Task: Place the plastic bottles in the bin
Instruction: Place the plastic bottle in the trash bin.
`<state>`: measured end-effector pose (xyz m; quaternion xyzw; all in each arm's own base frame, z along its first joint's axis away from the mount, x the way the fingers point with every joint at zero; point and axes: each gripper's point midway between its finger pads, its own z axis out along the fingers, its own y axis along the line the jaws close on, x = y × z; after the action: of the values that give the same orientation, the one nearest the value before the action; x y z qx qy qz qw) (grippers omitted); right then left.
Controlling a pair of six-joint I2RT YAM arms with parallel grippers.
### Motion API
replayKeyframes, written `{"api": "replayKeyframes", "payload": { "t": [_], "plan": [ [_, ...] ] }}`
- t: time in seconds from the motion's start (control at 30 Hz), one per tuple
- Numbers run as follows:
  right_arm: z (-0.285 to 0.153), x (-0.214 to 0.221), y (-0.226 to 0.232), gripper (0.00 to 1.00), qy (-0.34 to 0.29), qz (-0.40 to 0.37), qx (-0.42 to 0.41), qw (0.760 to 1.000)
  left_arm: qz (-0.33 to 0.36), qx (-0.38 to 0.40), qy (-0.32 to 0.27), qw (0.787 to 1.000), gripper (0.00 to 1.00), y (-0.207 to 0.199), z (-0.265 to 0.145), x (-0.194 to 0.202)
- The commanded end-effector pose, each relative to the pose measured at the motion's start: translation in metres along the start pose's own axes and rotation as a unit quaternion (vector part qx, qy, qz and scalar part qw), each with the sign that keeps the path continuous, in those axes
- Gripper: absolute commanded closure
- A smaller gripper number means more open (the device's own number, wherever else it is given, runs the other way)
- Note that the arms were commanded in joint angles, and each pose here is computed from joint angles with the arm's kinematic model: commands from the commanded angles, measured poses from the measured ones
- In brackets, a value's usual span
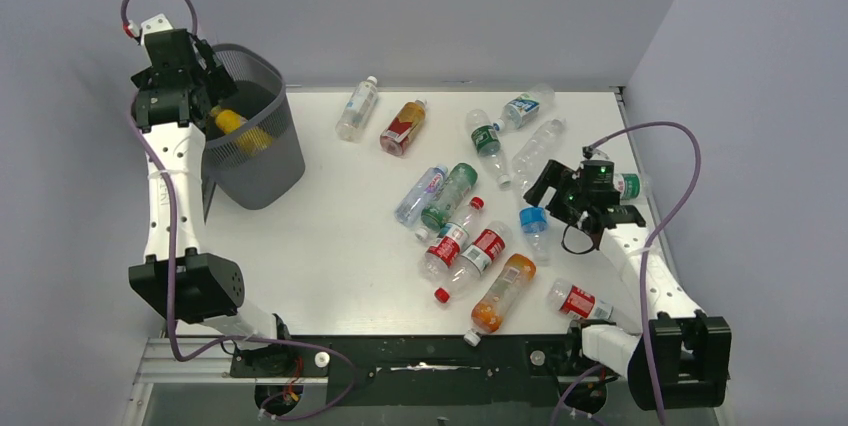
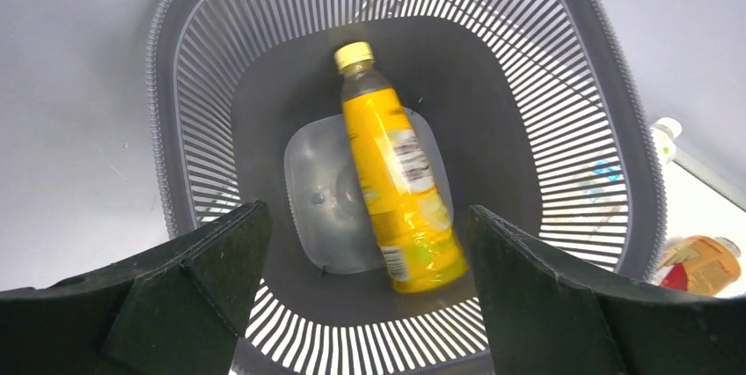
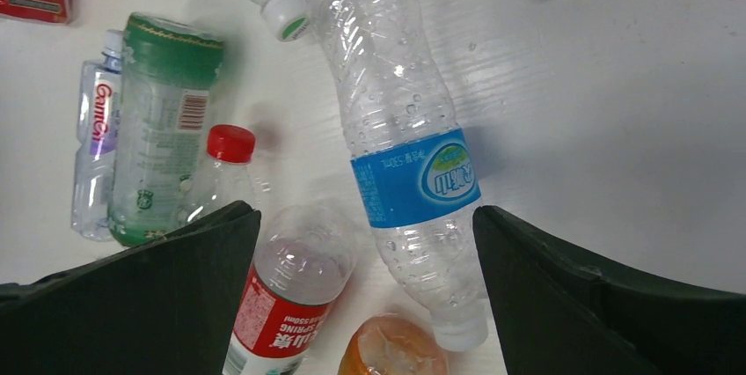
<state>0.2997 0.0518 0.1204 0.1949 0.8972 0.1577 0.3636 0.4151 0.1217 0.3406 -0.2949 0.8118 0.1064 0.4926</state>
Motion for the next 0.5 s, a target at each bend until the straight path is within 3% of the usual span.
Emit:
{"api": "replayKeyframes", "payload": {
  "t": [0.0, 0.47],
  "plan": [
    [0.009, -0.022, -0.004, 0.01, -0.026, -0.029, 0.02, 0.999, -0.02, 0.045, -0.057, 0.997, 0.17, -0.007, -0.034, -0.035],
    [0.046, -0.011, -0.013, 0.03, 0.022, -0.084, 0.048, 0.995, -0.022, 0.113, -0.044, 0.992, 0.16, -0.022, -0.062, -0.024]
  ]
}}
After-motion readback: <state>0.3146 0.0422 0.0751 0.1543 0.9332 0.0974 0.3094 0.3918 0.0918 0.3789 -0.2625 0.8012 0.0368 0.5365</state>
